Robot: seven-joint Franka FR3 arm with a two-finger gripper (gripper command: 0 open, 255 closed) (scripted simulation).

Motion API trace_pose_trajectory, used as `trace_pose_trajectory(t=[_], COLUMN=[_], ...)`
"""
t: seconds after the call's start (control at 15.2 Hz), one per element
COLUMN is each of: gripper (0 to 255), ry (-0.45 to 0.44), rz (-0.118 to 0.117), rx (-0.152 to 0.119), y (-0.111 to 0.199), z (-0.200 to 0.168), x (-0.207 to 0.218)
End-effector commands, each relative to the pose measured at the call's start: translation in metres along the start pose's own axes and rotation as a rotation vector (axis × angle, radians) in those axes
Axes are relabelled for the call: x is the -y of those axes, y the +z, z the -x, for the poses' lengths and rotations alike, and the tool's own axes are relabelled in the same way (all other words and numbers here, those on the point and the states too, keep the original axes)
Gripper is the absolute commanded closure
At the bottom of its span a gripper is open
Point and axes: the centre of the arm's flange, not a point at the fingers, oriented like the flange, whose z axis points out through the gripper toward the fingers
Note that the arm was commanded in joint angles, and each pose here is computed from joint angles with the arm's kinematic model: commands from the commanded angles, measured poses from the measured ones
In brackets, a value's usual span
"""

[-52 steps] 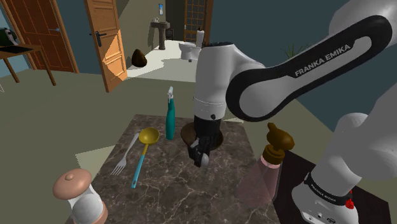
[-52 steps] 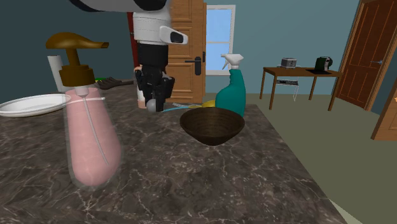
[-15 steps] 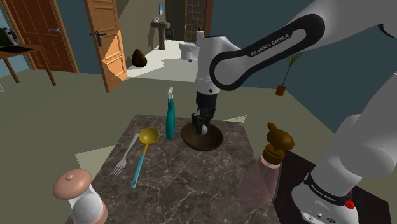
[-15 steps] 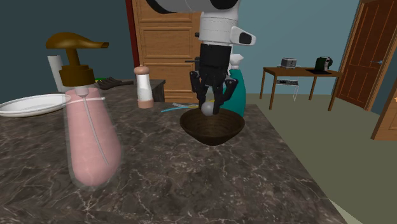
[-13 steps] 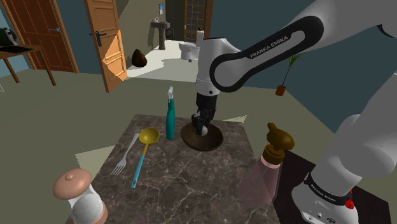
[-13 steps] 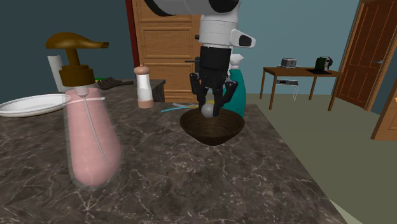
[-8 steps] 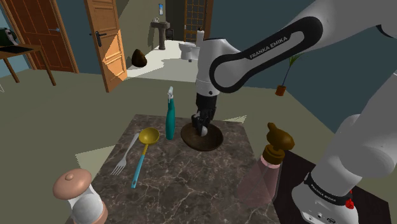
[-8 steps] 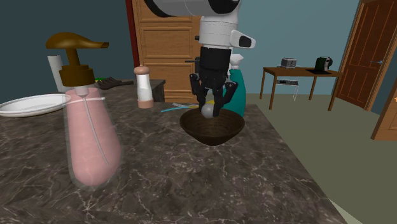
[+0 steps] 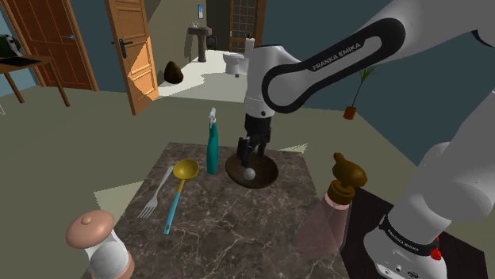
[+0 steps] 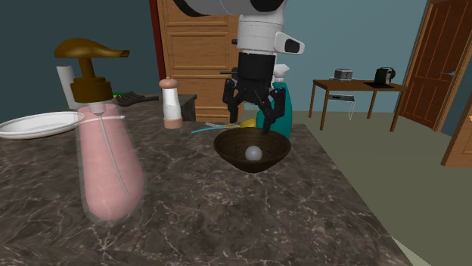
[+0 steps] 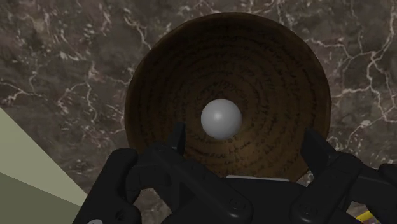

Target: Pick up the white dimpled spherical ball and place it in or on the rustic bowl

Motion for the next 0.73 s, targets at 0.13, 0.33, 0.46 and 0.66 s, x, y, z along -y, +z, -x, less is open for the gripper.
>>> trace_pose_trajectory(t=[0.13,0.33,0.46,0.66], gripper=[0,0,0,0], ry=[0.0,0.0,0.0,0.0], rz=[0.0,0.0,0.0,0.0], rx=[0.0,0.0,0.0,0.0], y=[-0.044,-0.044,-0.044,-0.044], z=[-0.001,-0.001,-0.001,-0.001], x=[0.001,0.001,0.001,0.001])
